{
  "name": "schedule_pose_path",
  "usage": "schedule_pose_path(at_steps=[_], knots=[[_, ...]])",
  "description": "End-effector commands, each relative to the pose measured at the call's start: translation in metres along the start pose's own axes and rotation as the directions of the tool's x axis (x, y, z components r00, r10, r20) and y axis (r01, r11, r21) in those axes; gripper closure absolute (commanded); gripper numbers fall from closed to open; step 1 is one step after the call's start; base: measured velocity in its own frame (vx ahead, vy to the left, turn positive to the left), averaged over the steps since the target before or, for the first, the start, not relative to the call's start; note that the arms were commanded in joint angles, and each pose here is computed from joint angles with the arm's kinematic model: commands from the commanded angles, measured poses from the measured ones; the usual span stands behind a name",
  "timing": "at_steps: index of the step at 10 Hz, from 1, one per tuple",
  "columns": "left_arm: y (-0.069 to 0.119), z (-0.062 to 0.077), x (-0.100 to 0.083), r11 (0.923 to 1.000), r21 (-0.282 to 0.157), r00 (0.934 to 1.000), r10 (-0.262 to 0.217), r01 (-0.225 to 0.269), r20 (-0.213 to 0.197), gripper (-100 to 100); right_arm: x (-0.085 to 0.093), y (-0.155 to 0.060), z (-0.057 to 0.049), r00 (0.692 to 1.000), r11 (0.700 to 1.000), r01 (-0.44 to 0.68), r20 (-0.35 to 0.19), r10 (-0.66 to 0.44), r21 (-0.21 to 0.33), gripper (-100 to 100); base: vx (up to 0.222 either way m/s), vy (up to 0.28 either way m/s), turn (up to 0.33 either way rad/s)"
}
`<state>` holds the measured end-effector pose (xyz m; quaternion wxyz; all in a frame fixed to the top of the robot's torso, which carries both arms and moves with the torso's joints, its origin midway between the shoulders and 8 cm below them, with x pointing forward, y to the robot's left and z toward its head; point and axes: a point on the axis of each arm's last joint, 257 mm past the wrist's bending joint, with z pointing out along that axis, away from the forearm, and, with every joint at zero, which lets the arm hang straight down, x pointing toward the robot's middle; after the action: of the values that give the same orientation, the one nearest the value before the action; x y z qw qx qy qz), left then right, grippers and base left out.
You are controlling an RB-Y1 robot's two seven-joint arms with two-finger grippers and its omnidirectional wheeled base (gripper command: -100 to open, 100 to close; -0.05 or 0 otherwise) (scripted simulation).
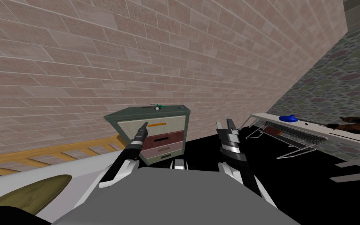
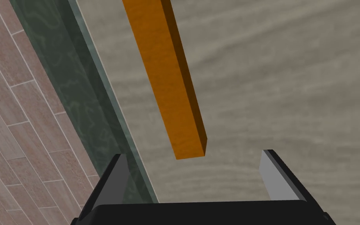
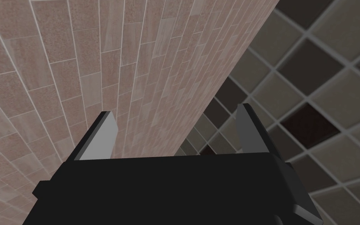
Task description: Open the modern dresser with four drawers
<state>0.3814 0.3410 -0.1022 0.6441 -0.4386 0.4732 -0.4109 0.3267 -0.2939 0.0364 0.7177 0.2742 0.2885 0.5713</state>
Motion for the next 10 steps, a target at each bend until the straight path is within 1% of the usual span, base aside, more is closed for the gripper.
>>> schedule_pose_path(at_steps=[1,2,3,4,5,6,7,8,10], knots=[[0.013,-0.002,0.0,0.9987,-0.048,0.9999,-0.015,0.015,0.0,-100,0.0,0.0,0.0,1.0,1.0,0.0,0.0,0.0,0.0,0,0.007,-0.074,0.027],[0.02,-0.003,0.0,0.9968,-0.076,0.9997,-0.025,0.026,0.002,-100,0.0,0.0,0.0,1.0,1.0,0.0,0.0,0.0,0.0,0,0.01,-0.075,0.037],[0.022,-0.004,0.0,0.9958,-0.086,0.9995,-0.03,0.03,0.003,-100,0.0,0.0,0.0,1.0,1.0,0.0,0.0,0.0,0.0,0,0.009,-0.065,0.032],[0.02,-0.004,0.0,0.9968,-0.075,0.9997,-0.026,0.026,0.003,-100,0.0,0.0,0.0,1.0,1.0,0.0,0.0,0.0,0.0,0,0.004,-0.028,0.007],[0.015,-0.006,-0.002,0.9966,-0.079,0.9997,-0.025,0.025,0.005,-100,0.0,0.0,0.0,1.0,1.0,0.0,0.0,0.0,0.0,0,0.079,0.004,-0.018],[0.017,-0.005,-0.001,0.9967,-0.077,0.9997,-0.026,0.026,0.004,-100,0.0,0.0,0.0,1.0,1.0,0.0,0.0,0.0,0.0,0,0.051,0.005,-0.004],[0.017,-0.005,-0.001,0.9966,-0.078,0.9997,-0.025,0.026,0.004,100,0.0,0.0,0.0,1.0,1.0,0.0,0.0,0.0,0.0,0,0.008,0.001,0.001],[0.014,-0.007,-0.001,0.9969,-0.074,0.9997,-0.026,0.026,0.001,100,0.0,0.0,0.0,1.0,1.0,0.0,0.0,0.0,0.0,0,-0.068,-0.009,0.024],[0.011,-0.009,0.0,0.9971,-0.072,0.9997,-0.026,0.025,-0.002,100,0.0,0.0,0.0,1.0,1.0,0.0,0.0,0.0,0.0,0,-0.166,-0.042,0.013]])
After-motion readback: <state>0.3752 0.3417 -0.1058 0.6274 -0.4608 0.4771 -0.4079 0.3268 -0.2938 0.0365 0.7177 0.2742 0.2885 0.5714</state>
